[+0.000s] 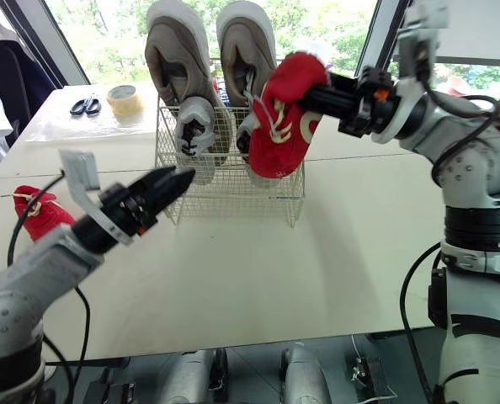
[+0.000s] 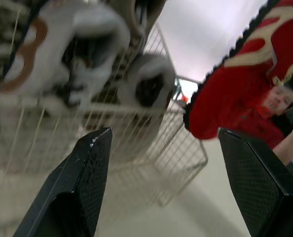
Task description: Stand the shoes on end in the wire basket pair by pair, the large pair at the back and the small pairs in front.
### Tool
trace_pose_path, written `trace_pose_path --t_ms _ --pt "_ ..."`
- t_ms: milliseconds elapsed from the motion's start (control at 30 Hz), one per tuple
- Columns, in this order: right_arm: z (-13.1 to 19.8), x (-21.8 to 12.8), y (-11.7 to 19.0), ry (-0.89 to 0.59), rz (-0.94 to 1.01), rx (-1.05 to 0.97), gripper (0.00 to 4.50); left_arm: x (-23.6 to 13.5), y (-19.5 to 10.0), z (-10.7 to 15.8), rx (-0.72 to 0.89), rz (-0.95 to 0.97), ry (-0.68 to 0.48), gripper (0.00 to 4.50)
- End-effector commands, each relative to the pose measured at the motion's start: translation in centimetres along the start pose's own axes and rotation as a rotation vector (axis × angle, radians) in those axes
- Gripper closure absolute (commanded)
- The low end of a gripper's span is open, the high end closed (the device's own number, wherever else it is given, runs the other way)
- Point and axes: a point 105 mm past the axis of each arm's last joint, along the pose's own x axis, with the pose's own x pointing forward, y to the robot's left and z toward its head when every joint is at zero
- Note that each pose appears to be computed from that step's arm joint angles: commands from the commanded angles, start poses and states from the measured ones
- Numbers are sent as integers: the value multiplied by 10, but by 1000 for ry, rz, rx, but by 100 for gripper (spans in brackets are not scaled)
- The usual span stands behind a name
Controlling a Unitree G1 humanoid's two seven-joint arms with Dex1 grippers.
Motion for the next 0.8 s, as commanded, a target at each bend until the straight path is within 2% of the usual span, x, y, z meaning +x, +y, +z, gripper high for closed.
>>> trace_pose_path --t_ms 33,200,467,567,700,733,800 --pt "0 6 2 2 28 -93 352 -6 -7 -4 6 -19 -4 102" --pt "-28 13 4 51 58 -99 352 -10 -10 -10 -7 -45 25 102" --pt "-70 8 1 90 1 -60 352 -10 -6 0 -84 -60 -7 102" --pt "-75 4 0 94 -12 -35 253 -11 -5 3 -82 -65 7 98" --pt "-71 -3 -5 95 -61 -62 44 -12 -3 -2 -58 -66 78 98" --pt "-70 -4 -5 95 -67 -65 11 -12 -3 -2 -54 -67 87 98" --pt "-68 -6 -4 98 -80 -72 4 -13 -3 -4 -52 -67 109 98"
